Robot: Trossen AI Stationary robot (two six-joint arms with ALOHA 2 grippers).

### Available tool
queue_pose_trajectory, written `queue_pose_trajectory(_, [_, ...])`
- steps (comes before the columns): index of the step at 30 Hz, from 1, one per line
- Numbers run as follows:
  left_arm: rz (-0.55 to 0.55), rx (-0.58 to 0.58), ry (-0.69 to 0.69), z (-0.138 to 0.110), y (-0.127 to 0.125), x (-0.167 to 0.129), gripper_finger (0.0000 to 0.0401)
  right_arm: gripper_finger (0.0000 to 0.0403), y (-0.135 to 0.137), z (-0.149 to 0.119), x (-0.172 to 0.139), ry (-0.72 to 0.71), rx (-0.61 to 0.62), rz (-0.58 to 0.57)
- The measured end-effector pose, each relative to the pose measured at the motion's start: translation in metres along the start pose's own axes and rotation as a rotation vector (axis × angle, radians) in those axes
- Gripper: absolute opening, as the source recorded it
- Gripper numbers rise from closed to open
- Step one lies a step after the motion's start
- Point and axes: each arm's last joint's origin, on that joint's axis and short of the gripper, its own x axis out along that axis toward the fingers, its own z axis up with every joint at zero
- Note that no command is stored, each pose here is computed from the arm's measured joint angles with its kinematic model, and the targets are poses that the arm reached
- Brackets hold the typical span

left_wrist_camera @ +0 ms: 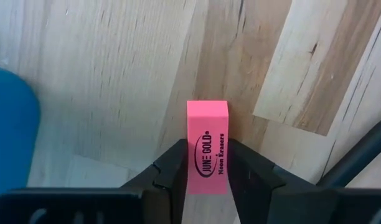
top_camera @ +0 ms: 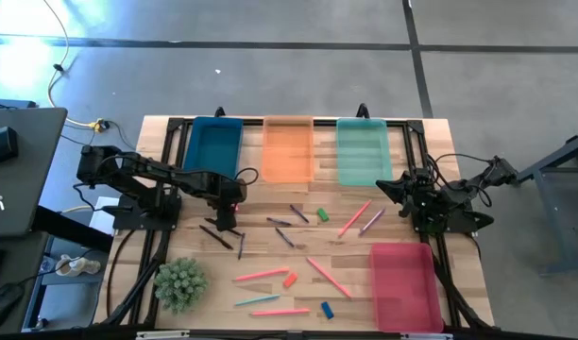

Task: Sort crayons/erasers/pens/pencils in bins
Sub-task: Put the pink eraser into the dark blue bin

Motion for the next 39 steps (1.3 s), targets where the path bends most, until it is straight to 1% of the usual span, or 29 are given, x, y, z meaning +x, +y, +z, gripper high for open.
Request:
queue_pose_trajectory(5, [-0.010, 0.000, -0.015, 0.000, 0.000, -0.002, 0.0086, 0.0000, 0.000, 0.000, 0.000, 0.001, -0.001, 0.001])
queue_pose_trajectory(28, [-0.049, 0.002, -0.050, 0.001, -0.002, -0.007, 0.0085, 0.0000, 0.000, 0.000, 0.000, 0.002, -0.011, 0.002])
queue_pose_trajectory(34, [-0.121, 0.007, -0.090, 0.006, -0.005, -0.008, 0.0085, 0.0000, 0.000, 0.000, 0.000, 0.001, -0.011, 0.002])
queue_pose_trajectory(39, [-0.141, 0.010, -0.187, 0.013, -0.006, -0.014, 0.0085, 0.0000, 0.000, 0.000, 0.000, 0.001, -0.011, 0.002])
